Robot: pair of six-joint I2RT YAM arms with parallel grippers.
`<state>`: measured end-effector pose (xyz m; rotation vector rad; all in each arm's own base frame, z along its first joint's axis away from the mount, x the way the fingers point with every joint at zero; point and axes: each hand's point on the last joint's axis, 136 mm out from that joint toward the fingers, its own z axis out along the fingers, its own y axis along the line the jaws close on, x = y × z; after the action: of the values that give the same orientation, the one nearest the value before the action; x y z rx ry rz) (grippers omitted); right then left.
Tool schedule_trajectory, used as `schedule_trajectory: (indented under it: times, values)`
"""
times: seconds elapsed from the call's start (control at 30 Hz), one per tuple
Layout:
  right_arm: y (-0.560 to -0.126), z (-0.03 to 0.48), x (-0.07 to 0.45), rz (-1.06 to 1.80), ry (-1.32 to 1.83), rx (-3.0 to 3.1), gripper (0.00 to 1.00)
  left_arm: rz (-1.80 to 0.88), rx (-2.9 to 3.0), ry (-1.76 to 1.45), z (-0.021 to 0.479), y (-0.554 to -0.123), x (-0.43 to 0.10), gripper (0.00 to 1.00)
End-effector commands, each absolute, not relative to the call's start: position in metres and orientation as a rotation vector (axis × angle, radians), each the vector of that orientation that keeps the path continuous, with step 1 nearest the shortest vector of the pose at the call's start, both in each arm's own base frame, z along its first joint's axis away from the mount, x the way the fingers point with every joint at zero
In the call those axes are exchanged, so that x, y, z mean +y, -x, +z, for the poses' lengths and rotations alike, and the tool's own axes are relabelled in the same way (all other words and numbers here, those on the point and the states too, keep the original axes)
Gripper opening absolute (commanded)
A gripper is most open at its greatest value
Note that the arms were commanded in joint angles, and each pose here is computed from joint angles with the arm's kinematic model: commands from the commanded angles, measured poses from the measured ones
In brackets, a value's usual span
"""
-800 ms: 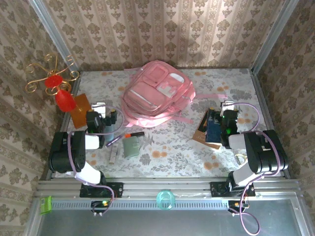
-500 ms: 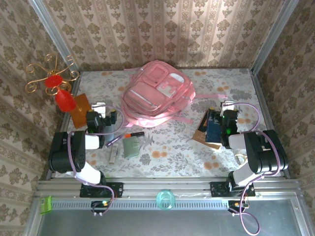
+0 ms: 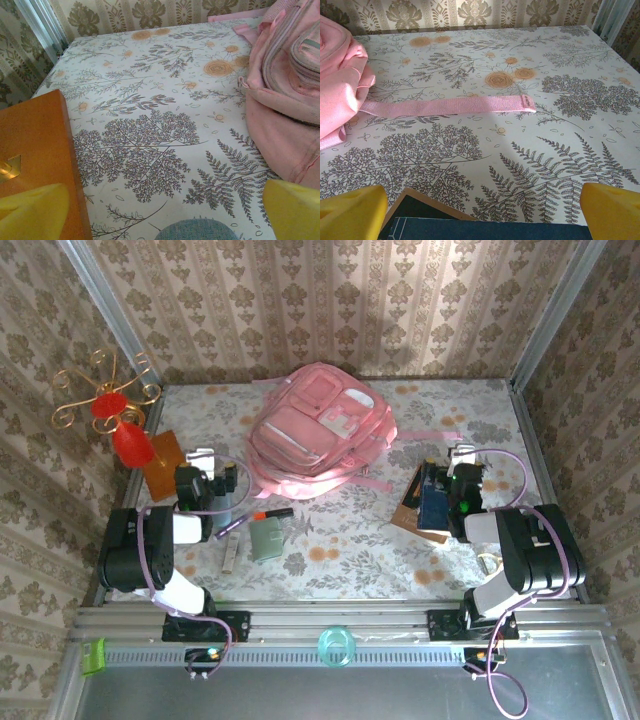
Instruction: Pack the student bag
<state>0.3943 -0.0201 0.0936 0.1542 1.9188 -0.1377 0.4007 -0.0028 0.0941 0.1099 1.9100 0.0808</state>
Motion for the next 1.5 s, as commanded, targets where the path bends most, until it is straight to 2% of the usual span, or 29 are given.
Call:
schedule_trajectory:
  times: [0.0, 0.23, 0.4, 0.5, 0.6, 0.7, 0.77, 0.87, 0.97, 1.1, 1.23, 1.37, 1.47]
  values:
    - [-0.397, 0.099, -0.019, -0.133, -0.152, 1.905, 1.0, 0.077, 1.908, -0.1, 0.096, -0.401, -0.003, 1.0]
    - [-0.395, 0.11, -0.015, -0.167, -0.13, 1.899, 1.0, 0.093, 1.875, -0.05, 0.107, -0.396, 0.004, 1.0]
    - [-0.375, 0.162, -0.029, -0.2, -0.287, 1.87, 1.0, 0.178, 1.888, 0.071, 0.137, -0.386, 0.025, 1.0]
    - [-0.358, 0.184, -0.031, -0.136, -0.366, 1.822, 1.0, 0.176, 1.897, 0.297, 0.158, -0.381, 0.043, 1.0]
    - [-0.347, 0.193, -0.018, 0.049, -0.447, 1.8, 0.94, -0.03, 2.025, 0.402, 0.16, -0.376, 0.025, 0.99]
    - [-0.35, 0.193, 0.029, 0.289, -0.375, 1.864, 0.87, -0.338, 2.117, 0.397, 0.153, -0.372, -0.025, 0.92]
    - [-0.357, 0.184, 0.065, 0.35, -0.288, 1.977, 0.87, -0.475, 2.158, 0.364, 0.149, -0.371, -0.059, 0.92]
    - [-0.376, 0.172, 0.114, 0.424, -0.149, 2.15, 0.88, -0.526, 2.278, 0.326, 0.135, -0.369, -0.087, 0.94]
    - [-0.405, 0.152, 0.142, 0.549, -0.182, 2.266, 0.86, -0.547, 2.378, 0.32, 0.118, -0.371, -0.099, 0.93]
    - [-0.443, 0.126, 0.145, 0.625, -0.373, 2.298, 0.81, -0.623, 2.414, 0.359, 0.104, -0.38, -0.11, 0.93]
    - [-0.472, 0.096, 0.128, 0.529, -0.536, 2.319, 0.8, -0.752, 2.456, 0.395, 0.091, -0.388, -0.128, 0.89]
    - [-0.492, 0.077, 0.135, 0.605, -0.579, 2.326, 0.79, -0.796, 2.46, 0.383, 0.086, -0.395, -0.142, 0.85]
    - [-0.5, 0.065, 0.142, 0.634, -0.586, 2.348, 0.71, -0.822, 2.47, 0.339, 0.085, -0.397, -0.158, 0.77]
